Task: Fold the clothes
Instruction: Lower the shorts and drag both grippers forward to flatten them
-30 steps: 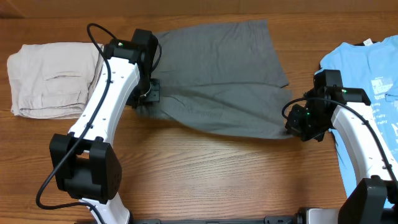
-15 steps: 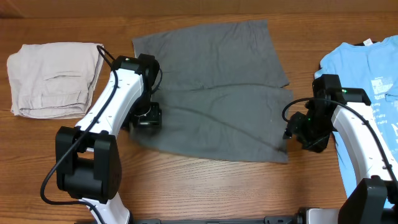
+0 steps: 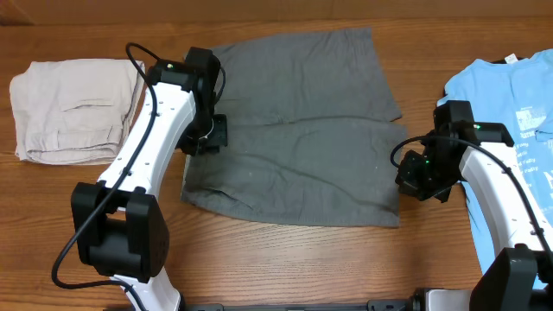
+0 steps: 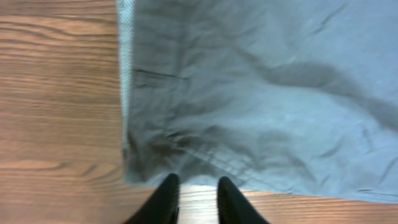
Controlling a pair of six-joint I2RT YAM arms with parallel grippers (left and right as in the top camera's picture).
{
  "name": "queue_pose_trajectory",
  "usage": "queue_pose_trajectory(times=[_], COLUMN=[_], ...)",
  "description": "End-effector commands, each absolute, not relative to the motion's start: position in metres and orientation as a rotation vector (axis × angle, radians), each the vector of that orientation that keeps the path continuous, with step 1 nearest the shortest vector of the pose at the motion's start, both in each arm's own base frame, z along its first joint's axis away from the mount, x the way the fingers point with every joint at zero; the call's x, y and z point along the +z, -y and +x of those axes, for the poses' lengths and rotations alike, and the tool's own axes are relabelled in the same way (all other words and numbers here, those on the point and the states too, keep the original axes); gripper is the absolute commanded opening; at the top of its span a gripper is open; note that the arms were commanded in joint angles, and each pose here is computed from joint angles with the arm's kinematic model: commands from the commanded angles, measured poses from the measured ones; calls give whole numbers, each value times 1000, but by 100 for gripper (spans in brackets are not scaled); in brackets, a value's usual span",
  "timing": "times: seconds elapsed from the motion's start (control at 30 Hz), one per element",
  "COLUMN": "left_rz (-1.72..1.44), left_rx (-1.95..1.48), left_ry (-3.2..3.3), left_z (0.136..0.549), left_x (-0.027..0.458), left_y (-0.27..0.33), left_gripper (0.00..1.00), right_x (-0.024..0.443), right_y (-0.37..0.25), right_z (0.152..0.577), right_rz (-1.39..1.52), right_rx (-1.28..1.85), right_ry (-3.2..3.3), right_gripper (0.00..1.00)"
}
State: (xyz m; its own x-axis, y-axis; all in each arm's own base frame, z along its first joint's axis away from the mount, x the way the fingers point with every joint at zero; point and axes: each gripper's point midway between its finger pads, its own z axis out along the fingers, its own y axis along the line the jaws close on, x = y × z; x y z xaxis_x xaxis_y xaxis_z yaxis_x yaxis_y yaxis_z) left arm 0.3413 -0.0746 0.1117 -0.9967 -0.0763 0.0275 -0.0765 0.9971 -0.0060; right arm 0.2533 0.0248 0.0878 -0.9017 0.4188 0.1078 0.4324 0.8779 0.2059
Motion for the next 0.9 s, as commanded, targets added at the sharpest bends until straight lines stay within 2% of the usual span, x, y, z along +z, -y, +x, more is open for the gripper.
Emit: queue_pose_trajectory(times=[0.0, 0.23, 0.67, 0.87], left_rz=[128, 130, 122, 115], left_rx=[126, 151, 131, 101], left_ry=[3068, 3021, 2976, 2911], left_z=[332, 311, 286, 266], left_x=[91, 44, 10, 7], left_y=[85, 86, 81, 76], left_gripper=[18, 14, 18, 23], right_x=[79, 45, -1, -1], right_y=[-33, -42, -47, -47], right_z=[249, 243, 209, 188], right_rz=[-644, -638, -789, -823], right_rx=[-374, -448, -447, -403], right_ry=[3003, 3000, 2902, 2812], right_gripper=[4, 4, 4, 4])
